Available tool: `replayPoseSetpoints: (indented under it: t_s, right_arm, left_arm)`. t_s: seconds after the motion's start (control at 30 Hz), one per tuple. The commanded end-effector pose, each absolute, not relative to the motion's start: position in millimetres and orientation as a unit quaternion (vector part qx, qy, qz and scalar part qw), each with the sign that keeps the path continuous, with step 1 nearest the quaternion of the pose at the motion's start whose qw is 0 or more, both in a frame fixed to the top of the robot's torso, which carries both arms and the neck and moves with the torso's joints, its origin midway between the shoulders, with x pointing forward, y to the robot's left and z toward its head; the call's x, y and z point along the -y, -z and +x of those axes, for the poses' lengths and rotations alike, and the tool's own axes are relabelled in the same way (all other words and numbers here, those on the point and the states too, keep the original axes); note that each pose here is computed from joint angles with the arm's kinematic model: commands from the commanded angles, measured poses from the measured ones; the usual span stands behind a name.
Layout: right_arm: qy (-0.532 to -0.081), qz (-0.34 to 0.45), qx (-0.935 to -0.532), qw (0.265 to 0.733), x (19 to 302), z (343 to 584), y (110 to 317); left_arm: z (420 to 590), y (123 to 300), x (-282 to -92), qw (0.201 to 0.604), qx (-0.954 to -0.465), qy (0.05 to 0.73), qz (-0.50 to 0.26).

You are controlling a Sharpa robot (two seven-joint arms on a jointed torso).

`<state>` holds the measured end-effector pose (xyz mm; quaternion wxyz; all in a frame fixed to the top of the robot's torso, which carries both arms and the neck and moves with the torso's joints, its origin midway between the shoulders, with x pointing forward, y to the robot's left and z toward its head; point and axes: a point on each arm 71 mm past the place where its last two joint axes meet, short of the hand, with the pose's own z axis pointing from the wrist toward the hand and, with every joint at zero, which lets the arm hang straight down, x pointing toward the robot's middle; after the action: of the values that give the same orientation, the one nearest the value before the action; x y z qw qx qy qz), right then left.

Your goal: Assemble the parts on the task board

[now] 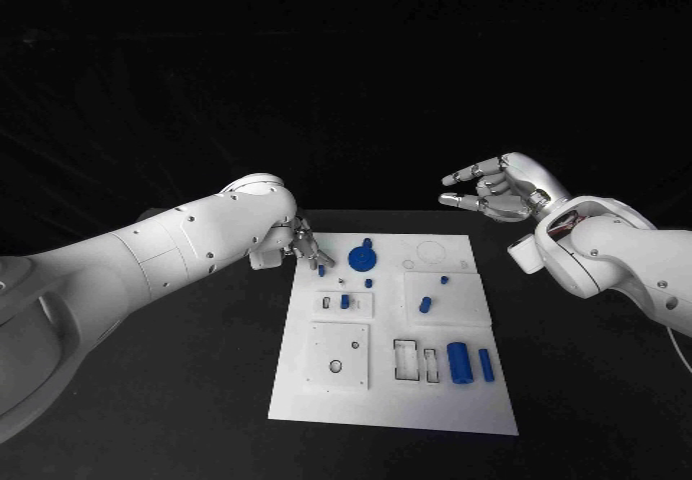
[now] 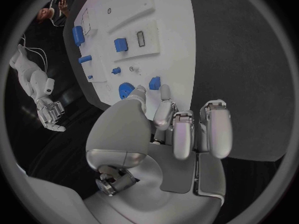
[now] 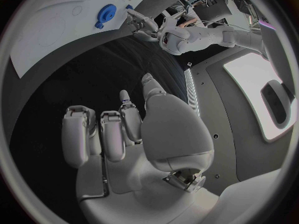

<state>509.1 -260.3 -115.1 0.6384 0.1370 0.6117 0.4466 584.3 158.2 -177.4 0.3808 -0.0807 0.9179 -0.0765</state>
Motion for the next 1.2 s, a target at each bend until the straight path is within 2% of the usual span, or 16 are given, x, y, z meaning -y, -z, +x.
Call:
replayPoseSetpoints:
  t_s: [0.03, 0.77, 1.2]
  right_arm:
    - [-0.45, 0.132, -0.615, 0.634, 258.5, 508.9, 115.9]
    - [-0.45, 0.133, -0.616, 0.633, 258.6, 509.1, 116.2]
    - [-0.45, 0.133, -0.616, 0.633, 258.7, 509.1, 116.3]
  left_arm:
    - [583.0, 178.1, -154.5, 0.372, -0.921, 0.087, -0.075]
    - [581.5, 179.3, -153.9, 0.363, -0.924, 0.089, -0.074]
    - [583.4, 177.3, -153.6, 0.38, -0.914, 0.109, -0.089]
